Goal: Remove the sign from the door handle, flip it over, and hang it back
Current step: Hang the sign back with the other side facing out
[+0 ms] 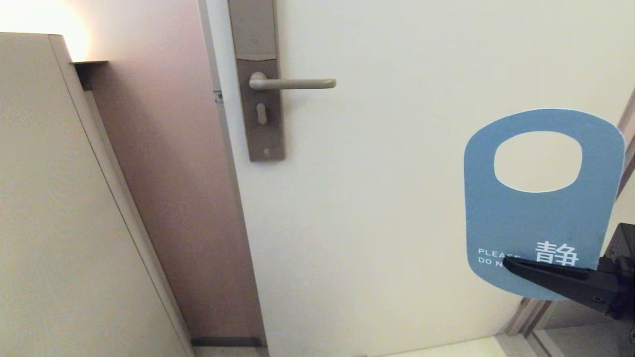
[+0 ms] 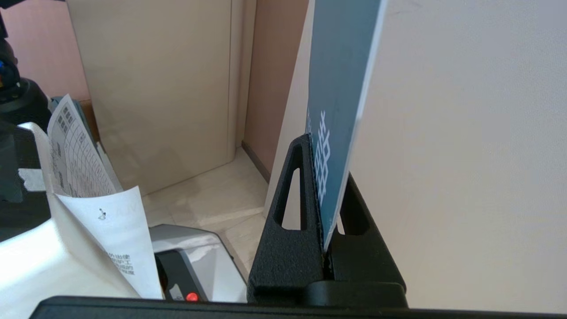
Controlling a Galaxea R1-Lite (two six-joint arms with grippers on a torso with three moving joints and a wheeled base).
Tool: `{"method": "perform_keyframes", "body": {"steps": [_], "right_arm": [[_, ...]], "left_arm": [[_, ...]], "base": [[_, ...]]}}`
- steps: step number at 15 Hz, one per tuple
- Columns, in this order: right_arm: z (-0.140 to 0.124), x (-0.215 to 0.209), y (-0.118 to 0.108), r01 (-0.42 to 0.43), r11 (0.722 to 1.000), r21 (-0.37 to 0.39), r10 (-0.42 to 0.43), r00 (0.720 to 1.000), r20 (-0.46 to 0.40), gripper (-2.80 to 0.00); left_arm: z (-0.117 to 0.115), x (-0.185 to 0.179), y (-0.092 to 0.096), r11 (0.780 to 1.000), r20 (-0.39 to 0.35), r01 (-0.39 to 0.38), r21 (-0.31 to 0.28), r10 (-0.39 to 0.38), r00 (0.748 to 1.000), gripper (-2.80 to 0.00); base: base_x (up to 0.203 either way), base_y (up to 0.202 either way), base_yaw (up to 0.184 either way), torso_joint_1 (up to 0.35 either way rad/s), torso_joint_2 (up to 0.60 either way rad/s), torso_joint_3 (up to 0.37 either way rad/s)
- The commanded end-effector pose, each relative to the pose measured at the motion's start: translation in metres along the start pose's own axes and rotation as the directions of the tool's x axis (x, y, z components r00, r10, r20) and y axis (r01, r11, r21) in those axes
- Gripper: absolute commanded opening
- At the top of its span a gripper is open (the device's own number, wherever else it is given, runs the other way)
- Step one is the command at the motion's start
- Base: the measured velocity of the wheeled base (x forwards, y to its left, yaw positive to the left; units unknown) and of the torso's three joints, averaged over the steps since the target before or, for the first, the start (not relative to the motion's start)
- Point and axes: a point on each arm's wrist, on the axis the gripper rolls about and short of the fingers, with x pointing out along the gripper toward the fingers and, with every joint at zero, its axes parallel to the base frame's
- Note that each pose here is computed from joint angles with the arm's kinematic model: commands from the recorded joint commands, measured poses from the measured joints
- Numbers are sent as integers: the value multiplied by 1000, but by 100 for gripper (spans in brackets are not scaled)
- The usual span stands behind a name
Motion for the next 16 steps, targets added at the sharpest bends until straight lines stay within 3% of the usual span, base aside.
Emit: {"method": "perform_keyframes", "body": {"steps": [1,5,10,12,14,16], "right_arm": [[2,3,-1,0,1000,-7,0,1000,16,-280],[-3,8,-3,3,1000,-9,-3,1000,27,-280],[-9,11,-4,0,1000,3,0,1000,5,-280],[-9,14,-5,0,1000,1,0,1000,8,-280],[-9,19,-8,2,1000,-6,-2,1000,16,-280],[-7,24,-11,5,1000,-12,-4,999,34,-280]], "left_arm": [[0,0,0,1000,-1,-3,2,3,1000,-280],[-4,0,1,998,-55,-63,-4,63,997,-280],[-4,0,1,996,-53,-65,-68,61,997,-280],[-5,0,0,989,-56,-64,-136,56,997,-280],[-8,0,0,965,-89,-69,-253,48,995,-280],[-9,0,-1,964,-95,-69,-255,46,994,-280]], "base": [[0,0,0,0,0,0],[0,0,0,0,0,0],[0,0,0,0,0,0],[0,0,0,0,0,0],[0,0,0,0,0,0],[0,0,0,0,0,0]]}}
